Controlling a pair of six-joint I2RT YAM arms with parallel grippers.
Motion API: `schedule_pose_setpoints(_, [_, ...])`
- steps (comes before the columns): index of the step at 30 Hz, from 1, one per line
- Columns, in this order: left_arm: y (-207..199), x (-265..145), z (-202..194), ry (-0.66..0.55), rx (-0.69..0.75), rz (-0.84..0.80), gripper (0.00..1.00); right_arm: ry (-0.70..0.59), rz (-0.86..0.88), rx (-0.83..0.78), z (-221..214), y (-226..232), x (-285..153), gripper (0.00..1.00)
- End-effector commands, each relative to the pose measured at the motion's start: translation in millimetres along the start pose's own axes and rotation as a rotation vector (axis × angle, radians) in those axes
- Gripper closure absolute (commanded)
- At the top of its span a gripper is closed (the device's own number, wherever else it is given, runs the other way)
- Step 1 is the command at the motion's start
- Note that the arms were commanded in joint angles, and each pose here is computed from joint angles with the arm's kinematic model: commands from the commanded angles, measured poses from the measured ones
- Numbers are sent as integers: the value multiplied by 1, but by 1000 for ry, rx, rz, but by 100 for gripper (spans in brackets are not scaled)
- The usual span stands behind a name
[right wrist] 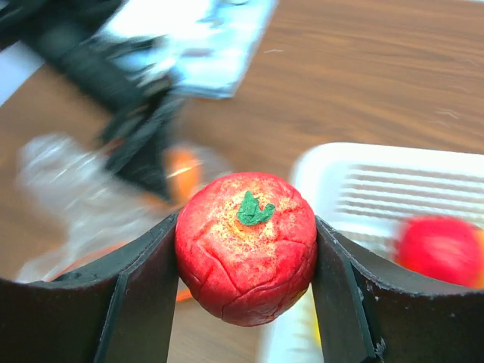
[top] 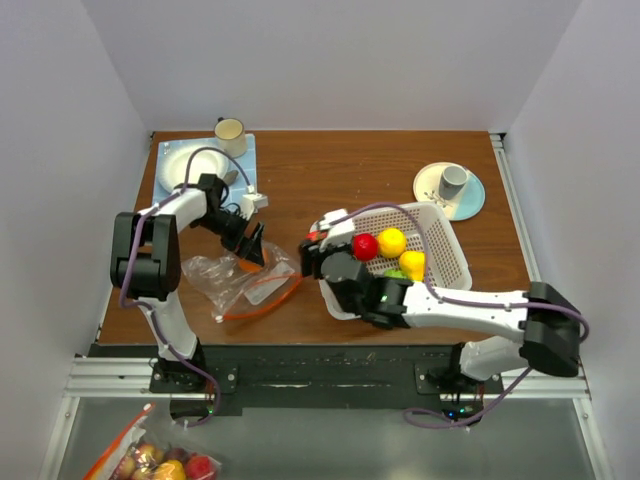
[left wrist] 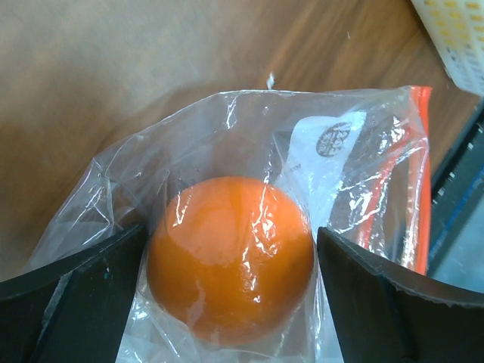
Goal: Open the zip-top bag and remove the fake food
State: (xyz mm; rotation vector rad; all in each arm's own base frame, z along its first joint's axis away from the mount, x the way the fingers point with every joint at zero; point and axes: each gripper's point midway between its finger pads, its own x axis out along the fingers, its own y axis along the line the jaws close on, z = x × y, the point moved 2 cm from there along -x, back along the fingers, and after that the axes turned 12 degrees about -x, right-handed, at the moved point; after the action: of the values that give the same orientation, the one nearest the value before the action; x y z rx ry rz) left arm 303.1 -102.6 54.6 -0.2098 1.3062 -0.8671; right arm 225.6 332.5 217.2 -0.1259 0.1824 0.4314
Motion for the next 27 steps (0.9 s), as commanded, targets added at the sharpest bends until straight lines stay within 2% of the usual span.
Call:
schedule_pose_setpoints(1, [-15, -16, -16, 62, -45, -14, 0, 119, -390, 9, -31, -96, -8, 100])
schedule_pose_setpoints(3, [-24, -23, -14, 52, -39, -31, 0, 164, -438, -9, -41, -114, -4, 100])
schedule_pose_setpoints(4, [-29, -28, -7, 29, -27, -56, 0, 188, -434, -15, -45, -116, -2, 93])
schedule_pose_setpoints(5, [-35, -32, -7, 31, -37, -78, 0, 203, -446, -22, -44, -120, 3, 65])
schedule_pose_setpoints(7, [-44, -39, 5, 2, -27, -119, 0, 251, -453, -66, -54, -118, 7, 46])
schedule_pose_setpoints(8, [-47, -42, 5, 6, -33, -136, 0, 254, -447, -67, -53, -116, 9, 18])
schedule_pose_setpoints(9, [-48, -44, 7, 0, -35, -147, 0, 257, -440, -65, -54, -115, 11, 7])
schedule_pose_setpoints(10, [-49, -48, 12, -15, -36, -157, 0, 256, -437, -61, -54, -114, 12, 1])
schedule_pose_setpoints(12, [-47, -52, 10, -13, -41, -175, 0, 252, -428, -54, -52, -111, 13, 1])
schedule_pose_setpoints(16, [-19, -67, 0, -47, -81, -107, 0, 233, -371, -67, -38, -104, 12, 1])
schedule_pose_setpoints(19, [4, -79, -7, -77, -90, -22, 0, 219, -295, -161, -25, -78, 5, 6])
schedule_pose_setpoints(22, [10, -79, -11, -85, -93, 4, 0, 210, -198, -254, -14, -26, -8, 13])
schedule_pose_setpoints(23, [7, -78, -11, -86, -100, -16, 0, 186, -131, -271, -13, 4, -17, 20])
schedule_pose_setpoints(25, [3, -74, -11, -87, -110, -58, 0, 161, -31, -282, -19, 36, -28, 29])
schedule_pose_setpoints(26, [3, -74, -10, -93, -110, -58, 0, 126, 41, -266, -19, 61, -37, 53])
schedule_pose_setpoints(27, [4, -74, -9, -98, -108, -56, 0, 128, 84, -266, -28, 74, -39, 67])
